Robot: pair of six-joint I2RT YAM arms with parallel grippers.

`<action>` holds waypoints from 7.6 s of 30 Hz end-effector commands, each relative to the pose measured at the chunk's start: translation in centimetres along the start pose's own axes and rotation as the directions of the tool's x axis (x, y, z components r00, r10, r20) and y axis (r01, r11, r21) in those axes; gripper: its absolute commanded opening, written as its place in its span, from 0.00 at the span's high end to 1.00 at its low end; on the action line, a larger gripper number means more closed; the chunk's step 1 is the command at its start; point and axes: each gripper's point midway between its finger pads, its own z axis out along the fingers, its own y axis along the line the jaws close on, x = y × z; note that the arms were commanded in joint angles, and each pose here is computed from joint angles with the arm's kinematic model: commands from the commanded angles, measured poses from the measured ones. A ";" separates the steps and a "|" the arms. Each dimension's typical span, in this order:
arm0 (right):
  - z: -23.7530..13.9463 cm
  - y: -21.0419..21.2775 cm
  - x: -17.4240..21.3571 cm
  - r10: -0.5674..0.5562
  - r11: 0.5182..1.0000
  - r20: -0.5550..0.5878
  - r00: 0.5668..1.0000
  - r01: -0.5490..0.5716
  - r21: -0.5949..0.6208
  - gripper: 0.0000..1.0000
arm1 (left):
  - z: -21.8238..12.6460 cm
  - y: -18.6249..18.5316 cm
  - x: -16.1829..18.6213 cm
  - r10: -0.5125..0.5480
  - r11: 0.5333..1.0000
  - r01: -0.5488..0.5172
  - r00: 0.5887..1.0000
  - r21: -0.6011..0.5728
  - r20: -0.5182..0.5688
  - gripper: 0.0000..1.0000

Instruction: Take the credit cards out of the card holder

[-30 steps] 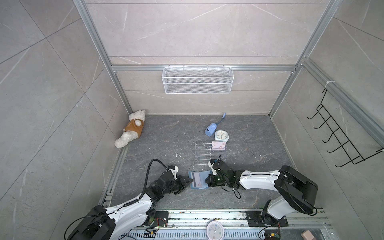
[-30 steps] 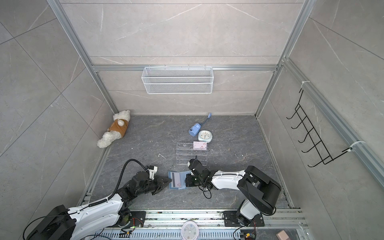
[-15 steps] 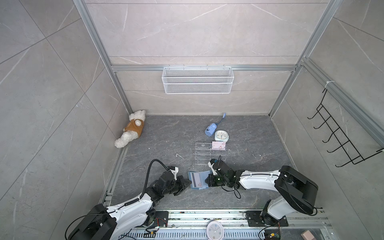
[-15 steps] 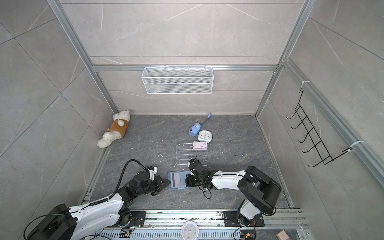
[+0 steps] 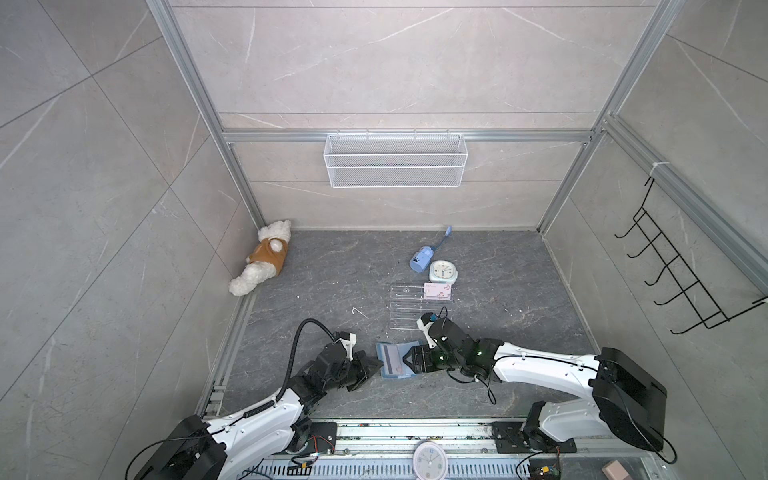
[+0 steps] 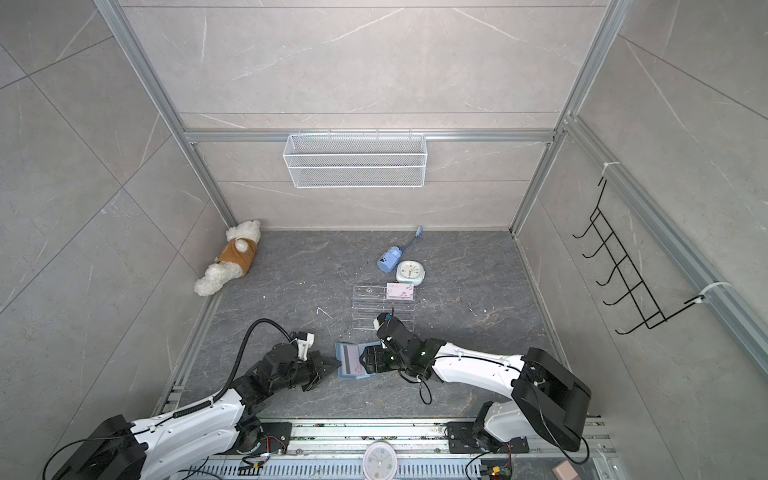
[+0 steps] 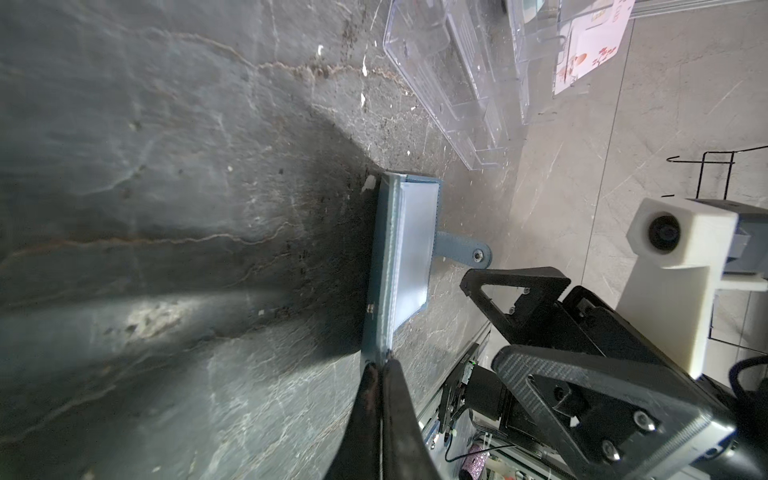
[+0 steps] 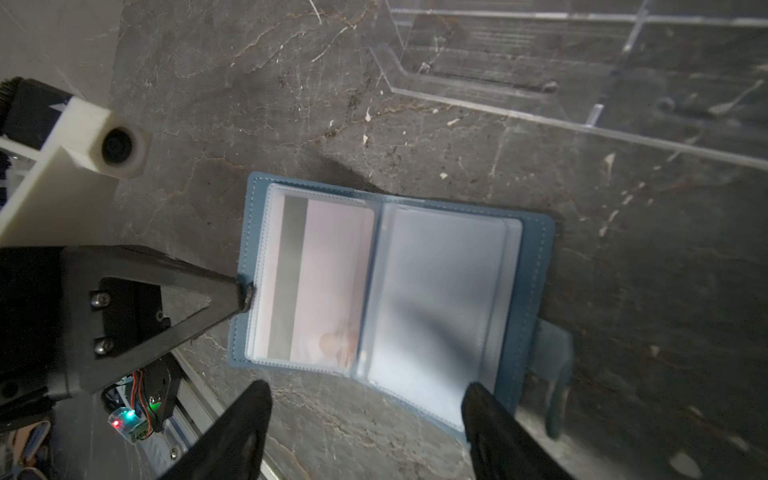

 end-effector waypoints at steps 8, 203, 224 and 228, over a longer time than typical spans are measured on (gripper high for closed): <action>1.1 0.4 1.3 -0.116 0.966 -0.100 0.988 0.136 0.219 0.10 | -0.1 -0.9 -0.4 0.039 0.999 -0.039 0.999 0.021 0.018 1.00; -3.5 -1.0 -4.2 0.025 0.998 -0.097 0.995 -0.030 -0.050 1.00 | -0.4 -9.7 -3.3 0.134 0.991 -0.133 0.991 -0.025 0.030 0.06; 0.1 -2.8 -3.7 0.099 0.992 -0.123 0.987 -0.107 -0.061 1.00 | 2.3 -6.4 -1.3 0.073 0.995 -0.074 0.997 -0.069 -0.009 0.15; 1.0 -3.3 -3.2 0.111 0.992 -0.146 0.983 -0.119 -0.051 1.00 | 2.9 -5.7 -0.8 0.057 0.996 -0.058 0.998 -0.075 -0.020 0.16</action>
